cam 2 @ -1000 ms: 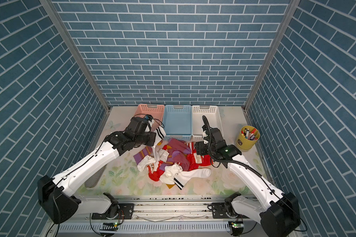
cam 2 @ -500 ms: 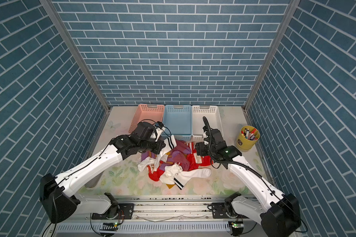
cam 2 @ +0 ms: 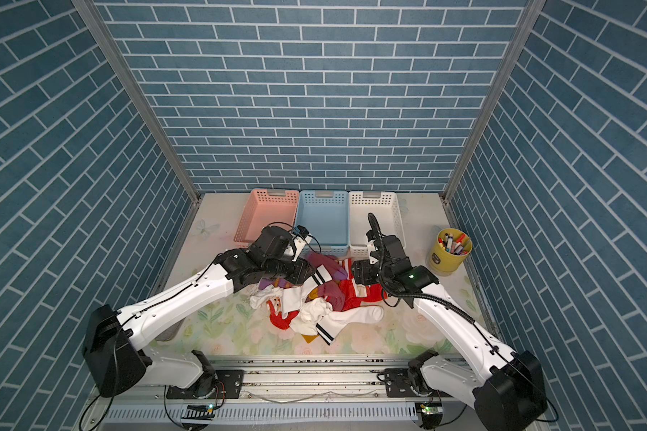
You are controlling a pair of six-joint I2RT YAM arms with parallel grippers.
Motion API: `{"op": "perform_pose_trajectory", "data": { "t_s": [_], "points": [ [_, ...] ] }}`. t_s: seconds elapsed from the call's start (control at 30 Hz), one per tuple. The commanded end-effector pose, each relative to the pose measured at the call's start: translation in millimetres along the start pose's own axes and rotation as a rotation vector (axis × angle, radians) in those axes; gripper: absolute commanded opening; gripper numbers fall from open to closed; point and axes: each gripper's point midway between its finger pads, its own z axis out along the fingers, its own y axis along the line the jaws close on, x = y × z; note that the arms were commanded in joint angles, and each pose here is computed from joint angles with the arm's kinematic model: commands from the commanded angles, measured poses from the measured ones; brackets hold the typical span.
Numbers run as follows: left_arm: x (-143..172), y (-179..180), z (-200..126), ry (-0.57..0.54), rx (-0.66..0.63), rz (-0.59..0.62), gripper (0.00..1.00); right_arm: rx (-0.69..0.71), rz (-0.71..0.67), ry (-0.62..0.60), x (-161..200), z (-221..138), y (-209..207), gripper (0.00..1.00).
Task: Sort the socks into the basket by color
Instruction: Place the sock at the center of the board, then pick up the sock at the center of the board.
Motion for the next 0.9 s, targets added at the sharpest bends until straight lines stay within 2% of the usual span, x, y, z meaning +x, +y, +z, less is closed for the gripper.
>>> {"op": "perform_pose_trajectory", "data": {
  "t_s": [0.0, 0.2, 0.67, 0.87],
  "points": [
    [0, 9, -13, -0.035, -0.061, 0.019, 0.49, -0.096, 0.039, 0.025, 5, 12, 17, 0.77],
    [9, 25, -21, -0.040, -0.139, 0.015, 0.52, -0.187, 0.056, 0.072, 11, 41, 36, 0.76],
    [30, 44, -17, 0.028, -0.228, -0.019, 0.53, -0.277, 0.025, 0.171, 21, 95, 74, 0.62],
    [33, 47, -20, 0.029, -0.247, -0.019, 0.53, -0.302, 0.012, 0.200, 23, 105, 86, 0.51]
  ]
}}
